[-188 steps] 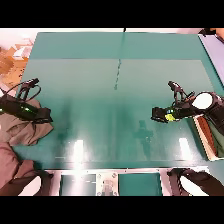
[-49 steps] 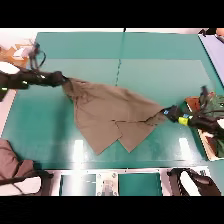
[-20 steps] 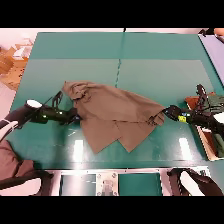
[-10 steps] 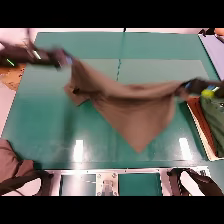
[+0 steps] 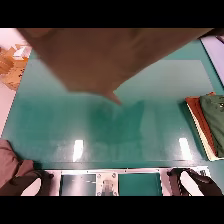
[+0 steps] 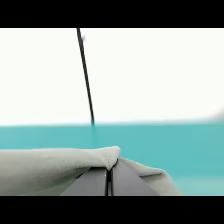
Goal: Fold the shirts.
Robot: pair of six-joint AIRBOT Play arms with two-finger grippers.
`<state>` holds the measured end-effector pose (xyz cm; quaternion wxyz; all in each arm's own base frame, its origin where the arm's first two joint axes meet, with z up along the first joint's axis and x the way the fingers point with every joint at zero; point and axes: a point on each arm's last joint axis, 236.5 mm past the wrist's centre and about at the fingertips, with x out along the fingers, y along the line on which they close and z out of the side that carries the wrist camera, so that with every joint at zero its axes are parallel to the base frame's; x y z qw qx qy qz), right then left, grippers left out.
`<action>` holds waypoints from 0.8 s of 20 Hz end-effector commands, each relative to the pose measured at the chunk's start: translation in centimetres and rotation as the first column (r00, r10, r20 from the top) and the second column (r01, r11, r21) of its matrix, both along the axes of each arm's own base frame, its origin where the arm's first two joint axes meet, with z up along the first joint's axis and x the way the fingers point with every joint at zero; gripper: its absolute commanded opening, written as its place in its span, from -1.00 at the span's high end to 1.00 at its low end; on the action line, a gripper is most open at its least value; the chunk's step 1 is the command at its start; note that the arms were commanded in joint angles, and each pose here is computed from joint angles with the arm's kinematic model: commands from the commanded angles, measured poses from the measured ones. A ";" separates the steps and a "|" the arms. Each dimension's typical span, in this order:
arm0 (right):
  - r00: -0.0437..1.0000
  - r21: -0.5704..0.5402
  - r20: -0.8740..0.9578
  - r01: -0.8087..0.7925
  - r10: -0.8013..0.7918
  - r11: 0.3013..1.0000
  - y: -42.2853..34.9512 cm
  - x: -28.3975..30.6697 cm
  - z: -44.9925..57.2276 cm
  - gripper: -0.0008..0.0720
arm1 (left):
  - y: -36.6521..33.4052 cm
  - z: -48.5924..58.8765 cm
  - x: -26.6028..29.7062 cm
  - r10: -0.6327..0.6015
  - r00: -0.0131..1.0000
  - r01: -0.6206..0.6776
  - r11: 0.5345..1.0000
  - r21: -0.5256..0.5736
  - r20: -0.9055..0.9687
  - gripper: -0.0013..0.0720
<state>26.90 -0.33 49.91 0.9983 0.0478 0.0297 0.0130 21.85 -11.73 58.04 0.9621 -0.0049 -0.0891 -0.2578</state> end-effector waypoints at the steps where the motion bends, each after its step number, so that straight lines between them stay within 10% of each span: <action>1: 0.993 -0.085 0.114 0.029 -0.019 0.996 1.0 -5.2 4.1 0.94 | 3.5 3.3 -6.5 0.162 0.972 -0.162 0.987 -0.014 0.171 0.89; 10: 0.916 -0.036 -0.351 -0.222 0.196 0.974 2.2 4.9 -13.1 0.94 | 5.1 -11.0 8.8 0.252 0.932 -0.224 0.966 0.131 -0.261 0.89; 16: 0.690 0.230 -0.669 -0.161 0.276 0.960 0.5 15.6 -38.6 0.93 | 3.5 -40.0 25.0 0.203 0.610 -0.013 0.969 0.246 -0.766 0.89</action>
